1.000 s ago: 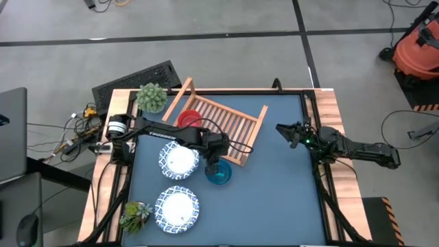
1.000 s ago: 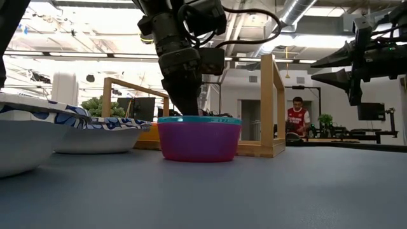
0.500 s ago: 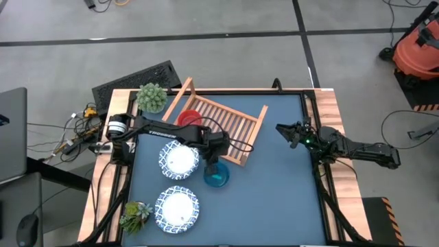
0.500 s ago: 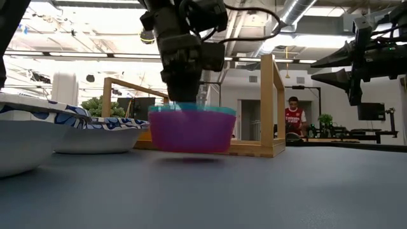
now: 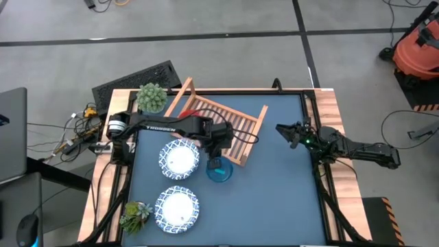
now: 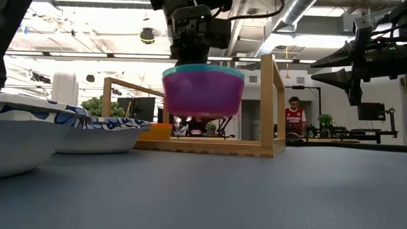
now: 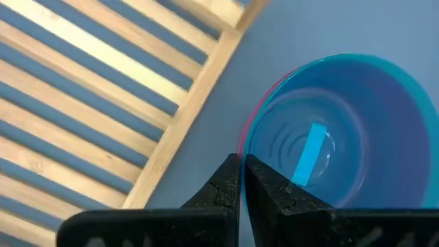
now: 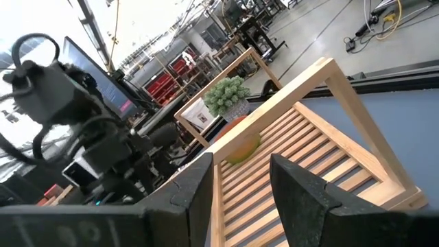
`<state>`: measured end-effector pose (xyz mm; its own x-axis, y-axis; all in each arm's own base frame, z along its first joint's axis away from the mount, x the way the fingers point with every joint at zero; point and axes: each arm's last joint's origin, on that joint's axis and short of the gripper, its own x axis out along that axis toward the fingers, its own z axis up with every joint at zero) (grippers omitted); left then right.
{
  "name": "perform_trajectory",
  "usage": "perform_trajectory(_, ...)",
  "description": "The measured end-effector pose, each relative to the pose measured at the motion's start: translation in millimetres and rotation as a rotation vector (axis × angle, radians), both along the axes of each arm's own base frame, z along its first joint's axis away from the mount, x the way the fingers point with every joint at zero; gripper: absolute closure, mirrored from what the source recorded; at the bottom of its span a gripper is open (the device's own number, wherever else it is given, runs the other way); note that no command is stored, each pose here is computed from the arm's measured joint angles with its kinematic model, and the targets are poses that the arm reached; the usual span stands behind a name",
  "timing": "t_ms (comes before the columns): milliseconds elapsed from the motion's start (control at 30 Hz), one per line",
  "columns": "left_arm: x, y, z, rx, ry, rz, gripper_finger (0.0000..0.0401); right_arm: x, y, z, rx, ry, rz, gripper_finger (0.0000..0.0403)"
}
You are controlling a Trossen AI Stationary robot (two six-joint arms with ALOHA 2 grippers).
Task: Place and stack bowls onto a shelf
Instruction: Stack the small blue bowl on top of the small orange bowl on the shelf
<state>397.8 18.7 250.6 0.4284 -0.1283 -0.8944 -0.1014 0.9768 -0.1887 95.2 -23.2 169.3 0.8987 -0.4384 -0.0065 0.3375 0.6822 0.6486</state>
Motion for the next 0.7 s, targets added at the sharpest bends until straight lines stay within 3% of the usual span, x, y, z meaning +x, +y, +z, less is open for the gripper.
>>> perform_trajectory(700,-0.8,-2.3,7.9,-0.067,-0.008,0.022,0.0401,0.2,0.4,-0.2,0.0,0.002,0.017,0.0232)
